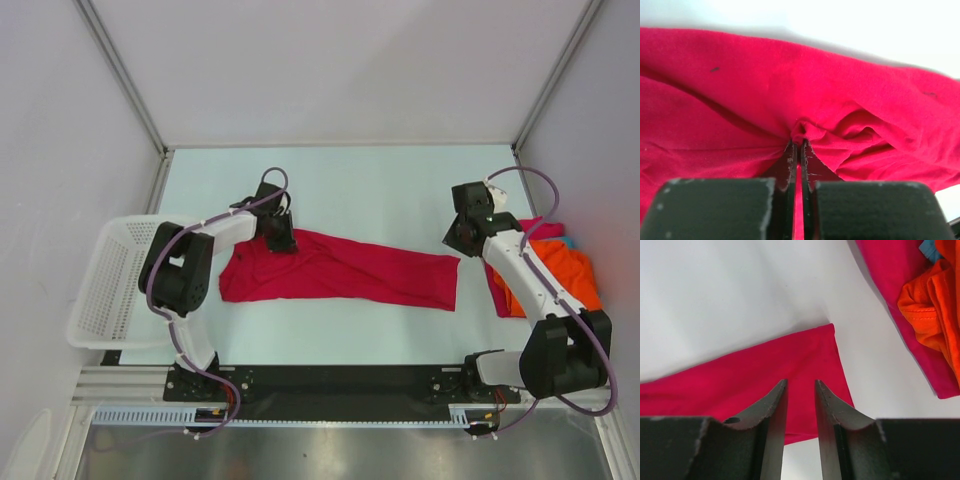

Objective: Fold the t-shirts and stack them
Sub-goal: Fold the other side of the tshirt into a rectangle

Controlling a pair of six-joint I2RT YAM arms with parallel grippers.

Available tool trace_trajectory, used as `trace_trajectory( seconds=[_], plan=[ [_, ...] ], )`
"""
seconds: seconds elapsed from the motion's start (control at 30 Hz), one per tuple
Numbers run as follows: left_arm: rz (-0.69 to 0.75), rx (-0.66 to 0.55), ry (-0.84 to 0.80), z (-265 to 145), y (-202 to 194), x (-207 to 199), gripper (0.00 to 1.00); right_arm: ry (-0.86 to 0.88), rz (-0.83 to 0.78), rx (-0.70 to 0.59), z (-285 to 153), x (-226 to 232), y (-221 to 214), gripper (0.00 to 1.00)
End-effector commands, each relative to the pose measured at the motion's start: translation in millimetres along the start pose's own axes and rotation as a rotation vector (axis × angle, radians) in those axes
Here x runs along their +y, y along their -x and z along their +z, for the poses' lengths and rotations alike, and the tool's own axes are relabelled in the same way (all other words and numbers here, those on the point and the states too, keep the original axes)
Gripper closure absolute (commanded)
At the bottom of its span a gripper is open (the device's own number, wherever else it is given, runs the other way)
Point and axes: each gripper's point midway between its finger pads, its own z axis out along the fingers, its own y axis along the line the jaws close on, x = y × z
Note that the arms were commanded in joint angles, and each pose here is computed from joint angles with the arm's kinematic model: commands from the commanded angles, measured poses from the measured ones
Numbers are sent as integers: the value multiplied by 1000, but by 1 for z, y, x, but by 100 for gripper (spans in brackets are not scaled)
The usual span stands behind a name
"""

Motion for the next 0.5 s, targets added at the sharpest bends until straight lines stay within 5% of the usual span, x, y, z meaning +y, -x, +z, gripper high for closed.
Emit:
trace_trajectory(
  seconds=[0.0,0.47],
  plan=[
    [15,-24,9,-17,0,-4,100,3,1,-40,-9,-5,8,69],
    [45,-115,92,-65,2,9,100,31,1,-36,-11,-2,6,71]
  ],
)
